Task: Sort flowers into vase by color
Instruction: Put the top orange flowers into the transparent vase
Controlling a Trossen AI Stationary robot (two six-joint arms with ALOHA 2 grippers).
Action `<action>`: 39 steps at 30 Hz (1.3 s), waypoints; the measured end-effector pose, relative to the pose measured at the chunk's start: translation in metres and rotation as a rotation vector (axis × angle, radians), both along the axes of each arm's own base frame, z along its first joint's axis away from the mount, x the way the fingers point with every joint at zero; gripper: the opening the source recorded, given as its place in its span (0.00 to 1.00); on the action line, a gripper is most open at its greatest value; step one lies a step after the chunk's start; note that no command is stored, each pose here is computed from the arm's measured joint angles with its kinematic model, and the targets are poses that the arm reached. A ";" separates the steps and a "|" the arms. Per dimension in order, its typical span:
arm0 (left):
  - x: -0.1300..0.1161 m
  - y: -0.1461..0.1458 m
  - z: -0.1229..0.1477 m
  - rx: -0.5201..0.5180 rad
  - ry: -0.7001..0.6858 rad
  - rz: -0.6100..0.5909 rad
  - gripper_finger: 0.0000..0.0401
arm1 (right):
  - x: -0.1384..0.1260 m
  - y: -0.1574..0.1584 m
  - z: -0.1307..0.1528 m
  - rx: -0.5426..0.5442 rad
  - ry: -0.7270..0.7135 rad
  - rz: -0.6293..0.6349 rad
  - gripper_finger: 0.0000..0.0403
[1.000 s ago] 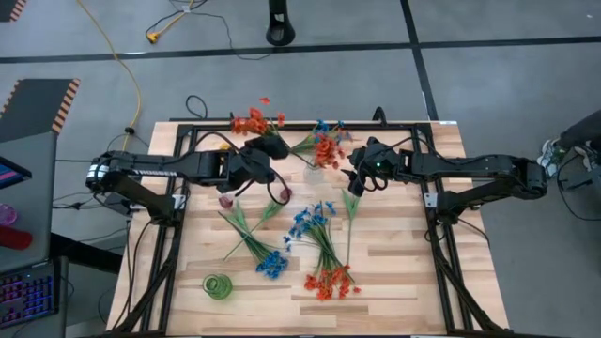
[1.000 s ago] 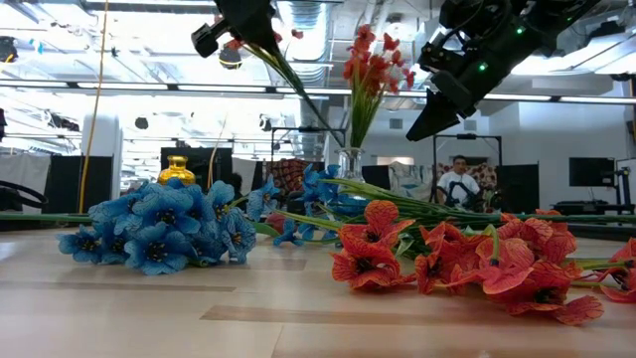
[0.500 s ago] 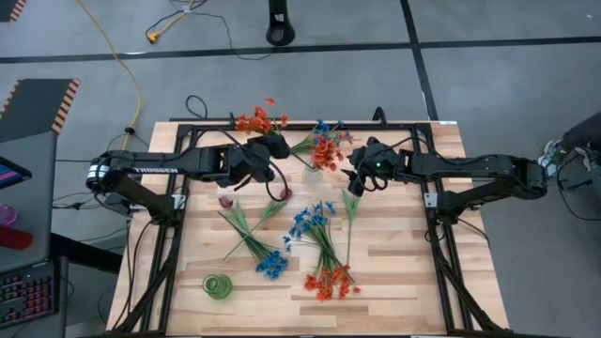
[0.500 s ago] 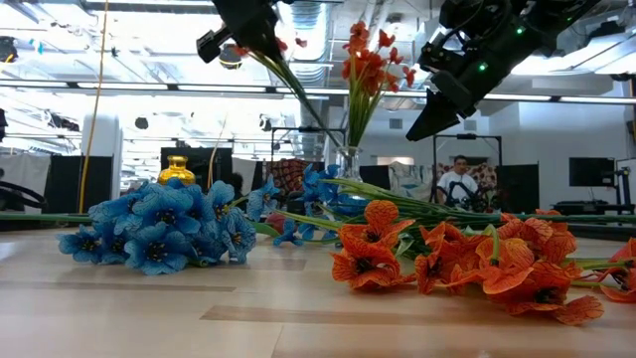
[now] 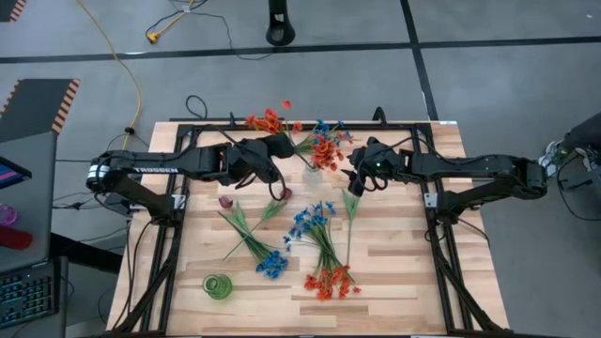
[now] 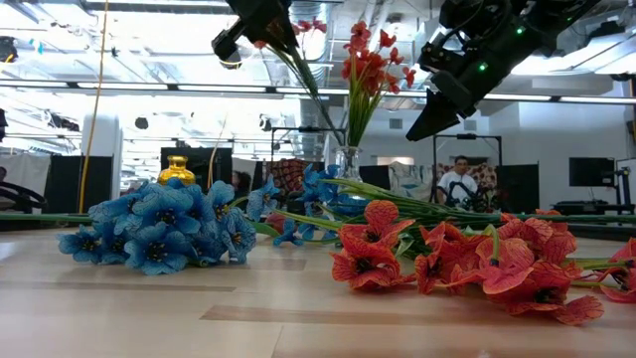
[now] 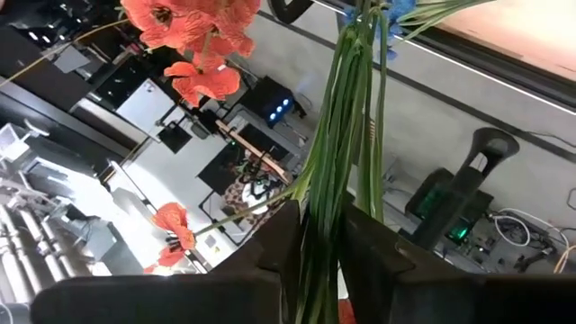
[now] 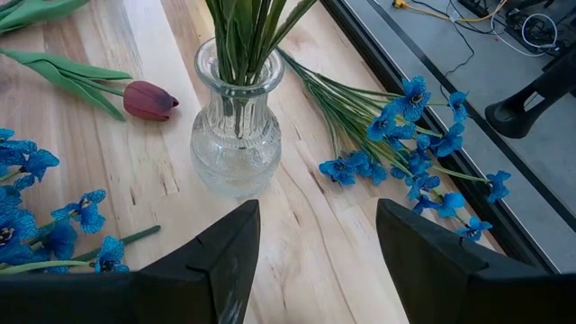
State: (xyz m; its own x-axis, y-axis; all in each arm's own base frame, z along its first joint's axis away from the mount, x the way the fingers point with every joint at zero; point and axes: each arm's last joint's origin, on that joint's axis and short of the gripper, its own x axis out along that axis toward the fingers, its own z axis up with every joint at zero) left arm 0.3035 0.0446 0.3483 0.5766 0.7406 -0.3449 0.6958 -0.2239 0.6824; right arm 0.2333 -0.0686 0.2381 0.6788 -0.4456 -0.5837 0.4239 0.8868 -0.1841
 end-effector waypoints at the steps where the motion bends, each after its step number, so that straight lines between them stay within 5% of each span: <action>1: 0.000 0.000 0.000 0.000 0.000 0.000 0.16 | 0.000 0.000 0.000 0.000 0.000 0.000 0.62; 39: 0.007 -0.007 0.002 -0.330 -0.280 -0.102 0.54 | 0.000 0.000 0.000 0.000 0.000 0.000 0.62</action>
